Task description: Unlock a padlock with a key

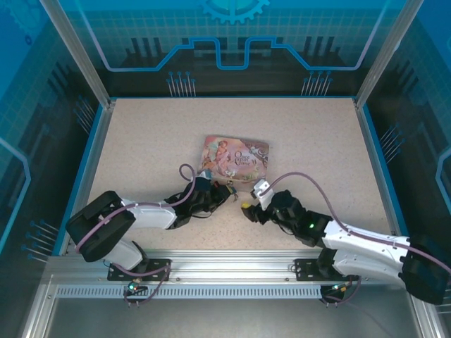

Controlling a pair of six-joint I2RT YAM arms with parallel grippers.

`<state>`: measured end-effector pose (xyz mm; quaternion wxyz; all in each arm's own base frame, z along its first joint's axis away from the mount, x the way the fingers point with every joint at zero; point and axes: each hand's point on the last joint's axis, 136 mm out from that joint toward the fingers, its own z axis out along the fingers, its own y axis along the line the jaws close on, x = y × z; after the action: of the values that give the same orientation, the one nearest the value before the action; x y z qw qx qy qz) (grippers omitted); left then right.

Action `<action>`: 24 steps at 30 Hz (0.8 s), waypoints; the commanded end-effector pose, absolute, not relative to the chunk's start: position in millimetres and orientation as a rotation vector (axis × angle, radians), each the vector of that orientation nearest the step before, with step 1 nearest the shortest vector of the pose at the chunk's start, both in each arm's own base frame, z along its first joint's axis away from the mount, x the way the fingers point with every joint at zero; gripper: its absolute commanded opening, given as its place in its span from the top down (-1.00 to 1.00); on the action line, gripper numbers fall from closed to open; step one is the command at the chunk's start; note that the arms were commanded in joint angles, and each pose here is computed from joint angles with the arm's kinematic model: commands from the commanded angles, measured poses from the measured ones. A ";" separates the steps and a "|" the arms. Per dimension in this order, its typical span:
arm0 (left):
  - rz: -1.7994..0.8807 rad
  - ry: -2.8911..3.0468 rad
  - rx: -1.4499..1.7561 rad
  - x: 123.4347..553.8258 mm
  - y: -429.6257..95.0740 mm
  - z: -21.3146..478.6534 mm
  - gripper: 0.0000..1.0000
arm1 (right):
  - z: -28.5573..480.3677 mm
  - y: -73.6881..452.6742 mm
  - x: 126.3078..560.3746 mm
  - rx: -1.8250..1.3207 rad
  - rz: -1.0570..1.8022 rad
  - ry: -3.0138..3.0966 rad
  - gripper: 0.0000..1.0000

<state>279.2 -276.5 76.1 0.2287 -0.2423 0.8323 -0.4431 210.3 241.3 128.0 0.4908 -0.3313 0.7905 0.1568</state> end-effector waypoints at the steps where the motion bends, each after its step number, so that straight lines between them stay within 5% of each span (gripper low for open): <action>1: -1.299 2.206 -0.648 291.3 -285.0 110.9 1.00 | 120.1 228.7 222.1 -0.885 0.023 1.815 -0.23; 8: -1.296 2.222 -0.645 291.4 -283.4 116.9 1.00 | 99.1 253.2 233.4 -0.947 -0.168 1.742 -0.16; 24: -1.307 2.227 -0.641 292.2 -285.2 121.8 1.00 | 96.7 279.6 247.8 -0.992 -0.109 1.704 -0.10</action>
<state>281.7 -273.6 84.8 0.2217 -0.2477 0.8374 -0.4338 239.9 271.9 83.0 0.5304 -0.4333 0.7259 -0.0639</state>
